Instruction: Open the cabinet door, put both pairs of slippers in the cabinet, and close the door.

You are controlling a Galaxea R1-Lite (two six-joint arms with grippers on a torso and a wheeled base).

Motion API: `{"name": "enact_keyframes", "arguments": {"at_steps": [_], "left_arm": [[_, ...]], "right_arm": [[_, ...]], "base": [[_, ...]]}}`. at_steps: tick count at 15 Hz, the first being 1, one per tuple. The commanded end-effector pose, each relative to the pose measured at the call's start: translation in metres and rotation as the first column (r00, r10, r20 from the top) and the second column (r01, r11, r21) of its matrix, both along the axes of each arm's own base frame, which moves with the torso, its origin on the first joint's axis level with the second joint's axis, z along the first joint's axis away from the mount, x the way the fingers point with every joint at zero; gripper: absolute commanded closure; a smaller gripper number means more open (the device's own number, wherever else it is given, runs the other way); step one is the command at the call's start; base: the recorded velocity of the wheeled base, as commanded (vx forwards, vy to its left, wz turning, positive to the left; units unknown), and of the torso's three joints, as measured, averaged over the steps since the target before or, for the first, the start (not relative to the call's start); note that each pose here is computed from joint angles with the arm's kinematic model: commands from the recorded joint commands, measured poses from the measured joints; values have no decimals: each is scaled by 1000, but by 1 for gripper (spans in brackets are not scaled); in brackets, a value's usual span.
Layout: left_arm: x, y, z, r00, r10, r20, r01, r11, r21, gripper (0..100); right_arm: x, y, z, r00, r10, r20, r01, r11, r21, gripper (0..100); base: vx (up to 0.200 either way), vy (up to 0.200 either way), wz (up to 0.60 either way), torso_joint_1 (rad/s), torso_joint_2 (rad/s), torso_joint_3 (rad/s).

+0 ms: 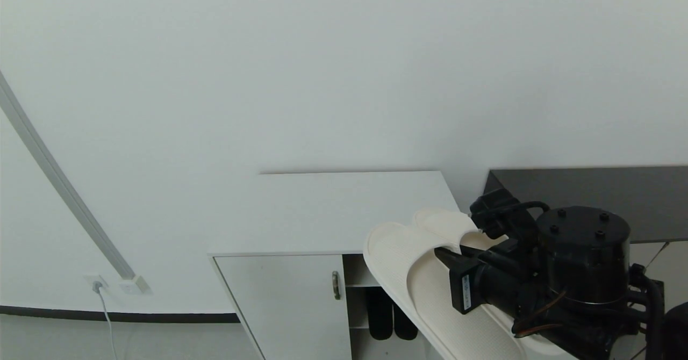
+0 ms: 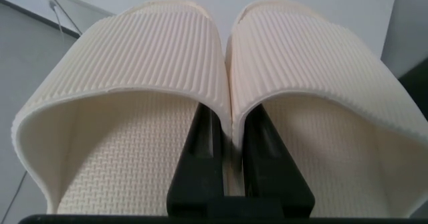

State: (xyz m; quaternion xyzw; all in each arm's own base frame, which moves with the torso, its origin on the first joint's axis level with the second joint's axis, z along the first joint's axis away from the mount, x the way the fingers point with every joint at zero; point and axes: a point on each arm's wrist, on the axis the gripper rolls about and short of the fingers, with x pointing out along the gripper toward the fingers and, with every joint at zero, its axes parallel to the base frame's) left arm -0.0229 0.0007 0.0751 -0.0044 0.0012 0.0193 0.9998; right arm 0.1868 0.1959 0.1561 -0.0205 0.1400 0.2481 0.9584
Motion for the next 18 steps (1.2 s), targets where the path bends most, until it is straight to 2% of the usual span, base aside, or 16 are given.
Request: {"name": "enact_keyframes", "arguments": {"at_steps": [1,2,15,18], "left_arm": [[0,0,0,1000,1,-2,-1,1000,0,100],[0,0,0,1000,1,-1,-1,1000,0,100],[0,0,0,1000,1,0,-1,1000,-3,100],[0,0,0,1000,1,0,-1,1000,-3,100]], "right_arm": [[-1,0,-1,1000,9,-5,-9,1000,0,100],[-1,0,-1,1000,9,-2,-9,1000,3,100],[-6,2,-4,1000,30,6,-30,1000,-8,100],[-8,2,-5,999,35,13,-35,999,-13,100]], "base": [[0,0,0,0,0,0],[0,0,-600,2,7,2],[0,0,0,-23,46,28],[0,0,0,-141,320,176]]}}
